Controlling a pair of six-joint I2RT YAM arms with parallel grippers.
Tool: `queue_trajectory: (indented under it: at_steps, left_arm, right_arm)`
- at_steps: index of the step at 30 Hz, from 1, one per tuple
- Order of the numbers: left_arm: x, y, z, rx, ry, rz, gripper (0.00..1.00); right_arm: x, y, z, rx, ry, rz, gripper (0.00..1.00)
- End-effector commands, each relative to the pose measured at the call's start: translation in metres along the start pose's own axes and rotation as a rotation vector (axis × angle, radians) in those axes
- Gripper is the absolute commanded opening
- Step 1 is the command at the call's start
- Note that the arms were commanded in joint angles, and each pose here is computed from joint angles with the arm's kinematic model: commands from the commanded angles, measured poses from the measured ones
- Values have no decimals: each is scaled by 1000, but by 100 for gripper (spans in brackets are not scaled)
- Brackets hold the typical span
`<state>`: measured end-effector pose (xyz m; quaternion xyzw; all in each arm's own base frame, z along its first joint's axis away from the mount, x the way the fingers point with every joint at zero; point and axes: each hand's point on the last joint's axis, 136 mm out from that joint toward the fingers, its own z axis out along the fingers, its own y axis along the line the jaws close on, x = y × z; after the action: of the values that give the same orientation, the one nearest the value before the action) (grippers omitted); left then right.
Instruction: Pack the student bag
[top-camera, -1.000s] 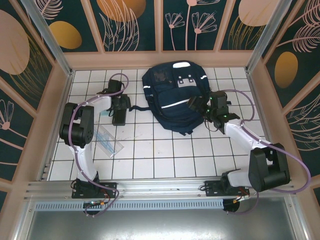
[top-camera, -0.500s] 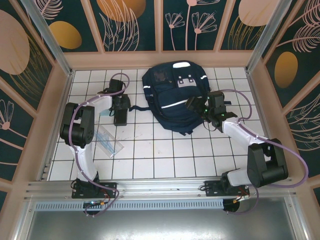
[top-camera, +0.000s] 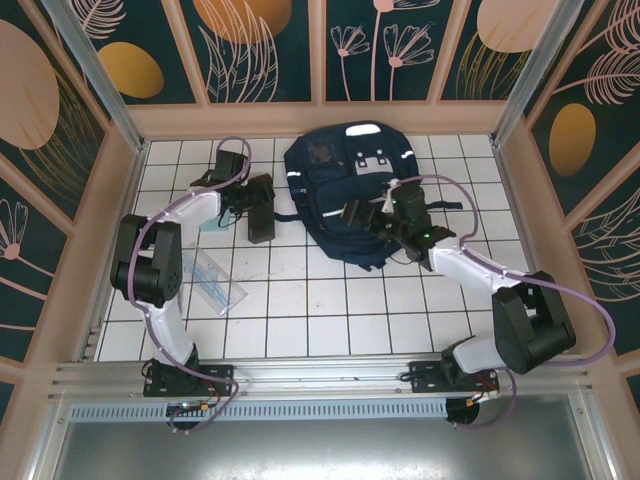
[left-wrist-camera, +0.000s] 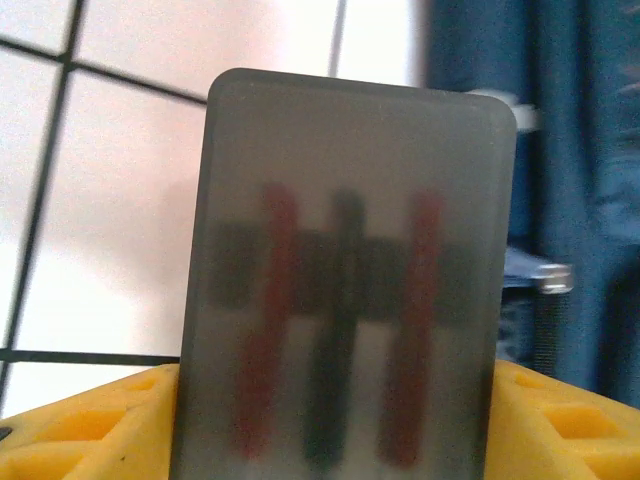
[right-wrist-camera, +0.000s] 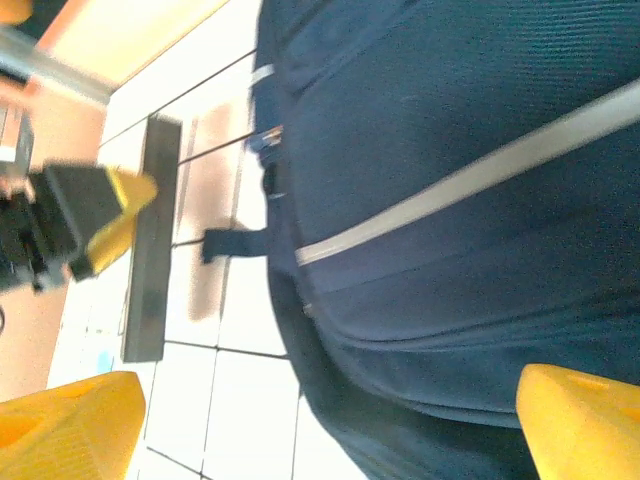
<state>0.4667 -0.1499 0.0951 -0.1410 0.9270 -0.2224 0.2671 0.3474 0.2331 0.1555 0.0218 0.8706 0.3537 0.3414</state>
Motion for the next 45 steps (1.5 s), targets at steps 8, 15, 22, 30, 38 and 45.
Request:
queue_trajectory:
  at_steps: [8,15,22,30,38,45]
  left_arm:
    - [10,-100,-21,343,-41,-135,59]
    - [19,-115,-26,408,-55,-188,59]
    - [27,-124,-33,442,-46,-199,59]
    - [29,-120,-34,451,-64,-224,59]
    - [21,-125,-52,471,-123,-203,99]
    - [-6,-126,-83,395,-269,-37,99]
  right_arm:
    - [23,108,43,-264,26,-271,93]
    - [33,95,76,-180,57,-243,92]
    - [33,91,93,-169,60,-212,78]
    - [36,93,97,-183,88,-188,42]
    - [34,98,86,-227,91,-174,20]
    - [11,80,55,-231,49,-137,14]
